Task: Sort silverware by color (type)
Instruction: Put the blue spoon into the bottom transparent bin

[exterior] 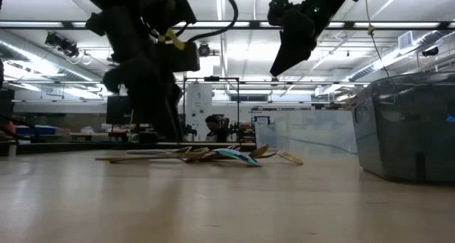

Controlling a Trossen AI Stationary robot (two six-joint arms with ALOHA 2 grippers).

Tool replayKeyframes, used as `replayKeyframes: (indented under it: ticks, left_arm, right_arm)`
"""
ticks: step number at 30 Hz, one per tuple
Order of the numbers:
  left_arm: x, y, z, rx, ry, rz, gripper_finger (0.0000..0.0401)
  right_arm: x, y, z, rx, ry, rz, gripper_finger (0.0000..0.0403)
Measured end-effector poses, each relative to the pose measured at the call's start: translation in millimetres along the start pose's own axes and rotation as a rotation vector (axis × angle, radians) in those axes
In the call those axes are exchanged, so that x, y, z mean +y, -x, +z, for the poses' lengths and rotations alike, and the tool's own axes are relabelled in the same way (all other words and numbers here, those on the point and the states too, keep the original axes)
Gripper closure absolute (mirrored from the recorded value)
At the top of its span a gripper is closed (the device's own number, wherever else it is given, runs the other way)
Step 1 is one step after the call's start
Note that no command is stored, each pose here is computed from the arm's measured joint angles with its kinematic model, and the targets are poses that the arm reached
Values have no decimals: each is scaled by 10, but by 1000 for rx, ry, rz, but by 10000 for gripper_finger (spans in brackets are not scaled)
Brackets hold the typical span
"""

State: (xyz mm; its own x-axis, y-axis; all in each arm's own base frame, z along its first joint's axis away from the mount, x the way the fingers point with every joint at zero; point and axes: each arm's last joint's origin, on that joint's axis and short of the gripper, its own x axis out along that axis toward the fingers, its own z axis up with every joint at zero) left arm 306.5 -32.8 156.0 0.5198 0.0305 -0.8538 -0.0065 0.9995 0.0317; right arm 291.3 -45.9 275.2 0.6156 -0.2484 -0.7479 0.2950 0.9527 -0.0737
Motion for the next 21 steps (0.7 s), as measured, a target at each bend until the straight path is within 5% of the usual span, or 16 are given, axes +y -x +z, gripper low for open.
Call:
replayKeyframes:
  ticks: [4,15,21]
  left_arm:
    - [-28,-23,-5,12,11,-86,225]
    - [-35,-234,-93,74,-1,-69,227]
    - [-29,-227,-113,100,14,-63,281]
  right_arm:
    - [133,21,-4,-10,-5,26,280]
    - [522,112,-46,-44,-14,45,280]
    - [732,176,-97,-45,-16,96,280]
